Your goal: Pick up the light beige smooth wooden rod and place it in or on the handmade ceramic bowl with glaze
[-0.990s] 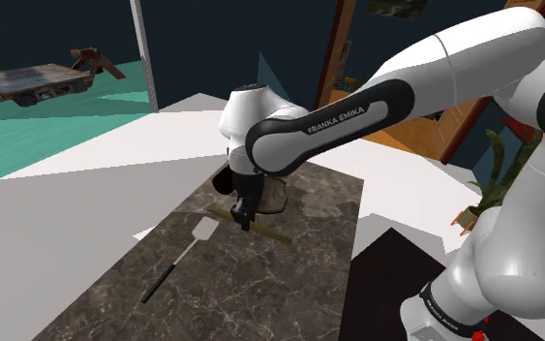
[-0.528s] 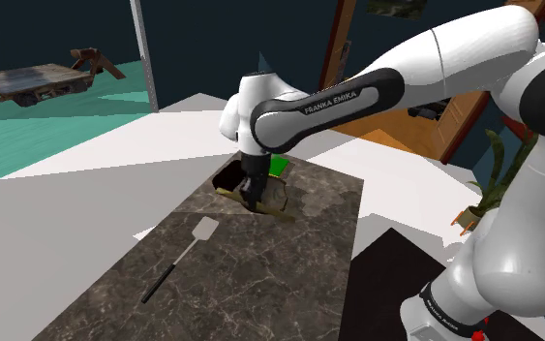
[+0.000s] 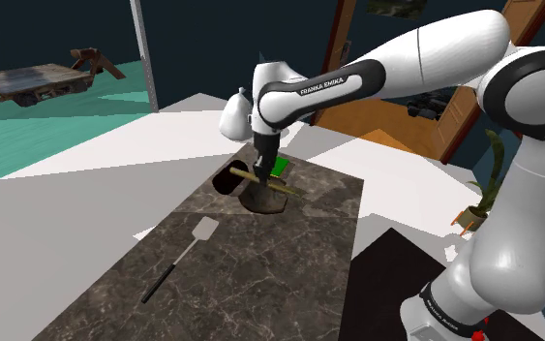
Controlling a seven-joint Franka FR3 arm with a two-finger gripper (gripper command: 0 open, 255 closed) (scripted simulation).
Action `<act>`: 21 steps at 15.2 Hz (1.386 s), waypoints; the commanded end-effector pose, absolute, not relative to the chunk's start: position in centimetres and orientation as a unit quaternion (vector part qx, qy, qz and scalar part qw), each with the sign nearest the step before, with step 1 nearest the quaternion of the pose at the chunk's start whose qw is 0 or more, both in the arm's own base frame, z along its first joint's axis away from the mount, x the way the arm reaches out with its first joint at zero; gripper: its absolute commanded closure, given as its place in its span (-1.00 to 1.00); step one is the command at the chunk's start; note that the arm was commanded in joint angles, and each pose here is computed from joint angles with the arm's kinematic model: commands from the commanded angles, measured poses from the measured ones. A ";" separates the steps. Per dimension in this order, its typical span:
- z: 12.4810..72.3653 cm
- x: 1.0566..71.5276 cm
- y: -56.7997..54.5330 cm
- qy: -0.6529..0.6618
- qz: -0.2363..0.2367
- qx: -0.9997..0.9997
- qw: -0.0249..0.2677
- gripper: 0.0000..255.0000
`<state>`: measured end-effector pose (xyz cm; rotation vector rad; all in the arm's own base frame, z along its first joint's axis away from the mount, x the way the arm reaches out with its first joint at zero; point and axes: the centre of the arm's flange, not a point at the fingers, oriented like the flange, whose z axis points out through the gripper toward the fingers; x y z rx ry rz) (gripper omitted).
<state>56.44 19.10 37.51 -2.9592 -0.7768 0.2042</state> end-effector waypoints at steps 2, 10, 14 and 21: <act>37.6 59.2 15.8 -0.254 0.067 -0.964 0.037 1.00; 33.9 59.6 15.3 -0.254 0.067 -0.964 0.037 1.00; 31.8 59.6 15.3 -0.254 0.067 -0.964 0.037 1.00; 30.0 59.6 15.3 -0.254 0.067 -0.964 0.037 1.00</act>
